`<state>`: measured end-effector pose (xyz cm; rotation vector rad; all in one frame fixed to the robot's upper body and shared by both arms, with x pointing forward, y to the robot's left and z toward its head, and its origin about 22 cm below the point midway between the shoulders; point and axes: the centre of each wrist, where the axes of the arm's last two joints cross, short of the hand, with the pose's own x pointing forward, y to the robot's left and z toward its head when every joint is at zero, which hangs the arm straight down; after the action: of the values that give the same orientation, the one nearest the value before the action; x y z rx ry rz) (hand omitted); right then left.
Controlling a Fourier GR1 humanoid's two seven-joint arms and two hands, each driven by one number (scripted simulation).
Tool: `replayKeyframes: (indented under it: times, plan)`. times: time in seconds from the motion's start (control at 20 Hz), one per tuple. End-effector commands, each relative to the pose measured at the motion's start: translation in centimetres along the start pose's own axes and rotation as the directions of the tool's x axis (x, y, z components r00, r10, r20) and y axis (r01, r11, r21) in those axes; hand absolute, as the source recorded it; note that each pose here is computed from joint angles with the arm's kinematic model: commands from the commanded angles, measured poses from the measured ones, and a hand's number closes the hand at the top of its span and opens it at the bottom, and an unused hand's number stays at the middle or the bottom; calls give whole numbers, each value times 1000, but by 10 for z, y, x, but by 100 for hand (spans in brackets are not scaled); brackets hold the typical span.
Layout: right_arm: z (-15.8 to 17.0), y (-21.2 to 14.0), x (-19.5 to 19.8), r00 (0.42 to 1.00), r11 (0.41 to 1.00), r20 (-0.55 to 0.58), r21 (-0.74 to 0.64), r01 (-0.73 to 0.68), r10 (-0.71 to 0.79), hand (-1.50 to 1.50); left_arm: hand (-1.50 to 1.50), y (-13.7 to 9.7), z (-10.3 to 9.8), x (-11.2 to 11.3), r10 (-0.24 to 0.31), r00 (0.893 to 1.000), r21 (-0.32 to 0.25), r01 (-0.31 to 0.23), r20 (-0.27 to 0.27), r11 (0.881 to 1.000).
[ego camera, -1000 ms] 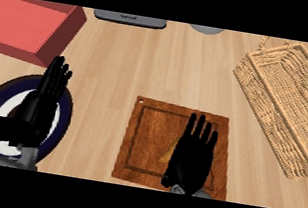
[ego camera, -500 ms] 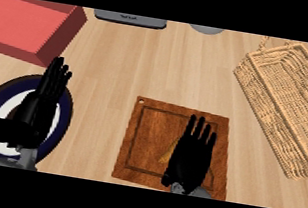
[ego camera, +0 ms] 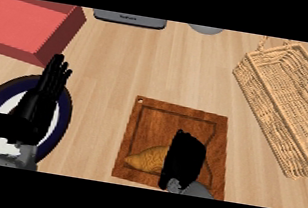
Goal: Pick the croissant from the cutting board and place it in the basket
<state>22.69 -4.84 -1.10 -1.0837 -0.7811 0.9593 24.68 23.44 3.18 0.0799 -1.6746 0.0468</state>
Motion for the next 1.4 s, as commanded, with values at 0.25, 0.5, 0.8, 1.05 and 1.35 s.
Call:
replayKeyframes:
  times: [0.25,0.5,0.8,1.05,1.35]
  plan:
    - [8,-7,26,986,996,-151,-30,-78,73,150,0,3,-5,2,-7,1000,13,7,1,1000]
    - [-64,-23,16,969,998,-241,-36,44,-51,150,0,-8,-2,2,6,1000,0,-6,16,1000]
    - [-138,-77,-17,853,962,-443,-114,250,-274,150,0,-10,-6,14,10,999,-38,-8,50,999]
    - [-166,-122,-7,822,922,-439,-299,247,-363,150,0,-26,-5,9,19,999,-82,-16,39,997]
    - [-164,-171,19,763,751,-269,-532,392,-588,150,0,-30,-8,12,17,999,-99,-13,37,995]
